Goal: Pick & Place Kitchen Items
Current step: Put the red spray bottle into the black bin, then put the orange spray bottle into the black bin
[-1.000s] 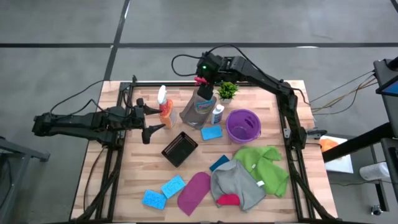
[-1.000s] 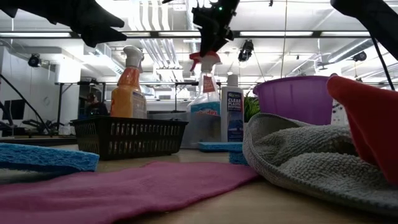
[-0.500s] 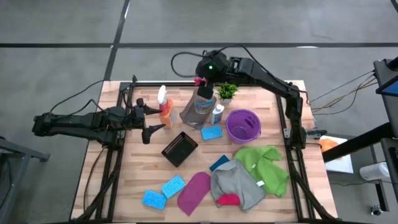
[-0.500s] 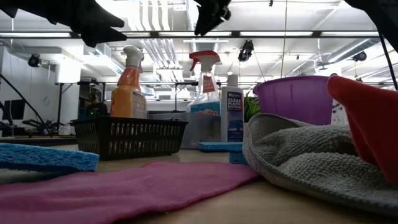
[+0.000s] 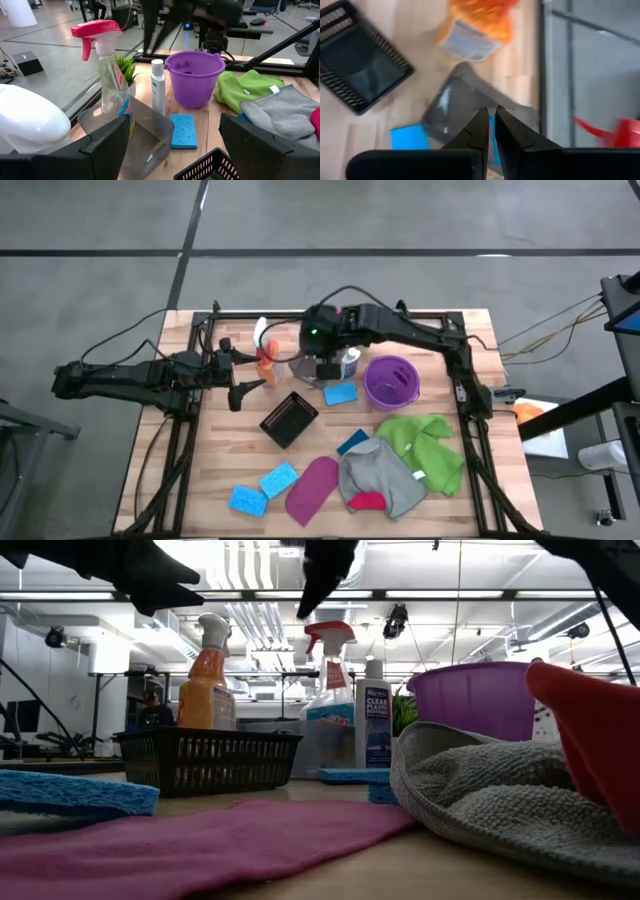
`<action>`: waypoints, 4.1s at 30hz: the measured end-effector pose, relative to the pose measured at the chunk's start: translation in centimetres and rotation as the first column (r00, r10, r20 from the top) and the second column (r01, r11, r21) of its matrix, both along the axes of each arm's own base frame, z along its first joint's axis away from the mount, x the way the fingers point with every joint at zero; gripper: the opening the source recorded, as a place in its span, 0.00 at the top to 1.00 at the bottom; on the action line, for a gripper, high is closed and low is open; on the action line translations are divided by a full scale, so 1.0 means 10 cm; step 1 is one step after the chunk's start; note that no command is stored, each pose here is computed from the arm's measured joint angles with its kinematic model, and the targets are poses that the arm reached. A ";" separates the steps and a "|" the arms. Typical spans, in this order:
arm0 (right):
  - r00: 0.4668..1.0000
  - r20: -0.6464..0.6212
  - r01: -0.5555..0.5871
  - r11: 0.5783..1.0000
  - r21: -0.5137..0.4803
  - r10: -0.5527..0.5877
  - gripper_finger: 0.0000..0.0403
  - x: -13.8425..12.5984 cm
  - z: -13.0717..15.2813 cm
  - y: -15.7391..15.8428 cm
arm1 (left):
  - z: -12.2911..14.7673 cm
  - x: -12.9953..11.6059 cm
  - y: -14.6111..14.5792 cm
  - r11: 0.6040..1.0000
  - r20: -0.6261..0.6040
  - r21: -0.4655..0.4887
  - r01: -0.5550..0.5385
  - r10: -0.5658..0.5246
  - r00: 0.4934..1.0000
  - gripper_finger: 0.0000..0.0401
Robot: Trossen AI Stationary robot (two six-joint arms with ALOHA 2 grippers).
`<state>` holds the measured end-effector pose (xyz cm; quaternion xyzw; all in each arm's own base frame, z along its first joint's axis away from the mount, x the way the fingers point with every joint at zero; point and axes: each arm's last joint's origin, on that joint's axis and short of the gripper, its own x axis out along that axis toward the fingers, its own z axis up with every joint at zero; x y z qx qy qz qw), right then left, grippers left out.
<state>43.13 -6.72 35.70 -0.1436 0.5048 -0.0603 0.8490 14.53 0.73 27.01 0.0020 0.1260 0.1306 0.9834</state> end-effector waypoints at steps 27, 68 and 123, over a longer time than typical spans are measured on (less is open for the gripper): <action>0.953 -0.300 0.026 0.999 -0.029 -0.033 0.96 0.49 -1.23 -0.14 | -0.01 0.00 0.00 1.000 -0.005 0.005 0.002 -0.002 1.000 0.22; 0.961 0.275 0.018 1.000 -0.005 -0.016 0.74 -0.22 0.55 -0.15 | 0.37 -0.10 0.10 0.924 0.106 -0.022 -0.382 0.383 0.918 0.22; 0.124 0.954 -0.241 0.941 -0.237 0.272 0.17 -0.52 -0.38 0.48 | 0.56 -0.05 0.29 0.783 -0.143 0.014 -0.622 0.618 0.773 0.22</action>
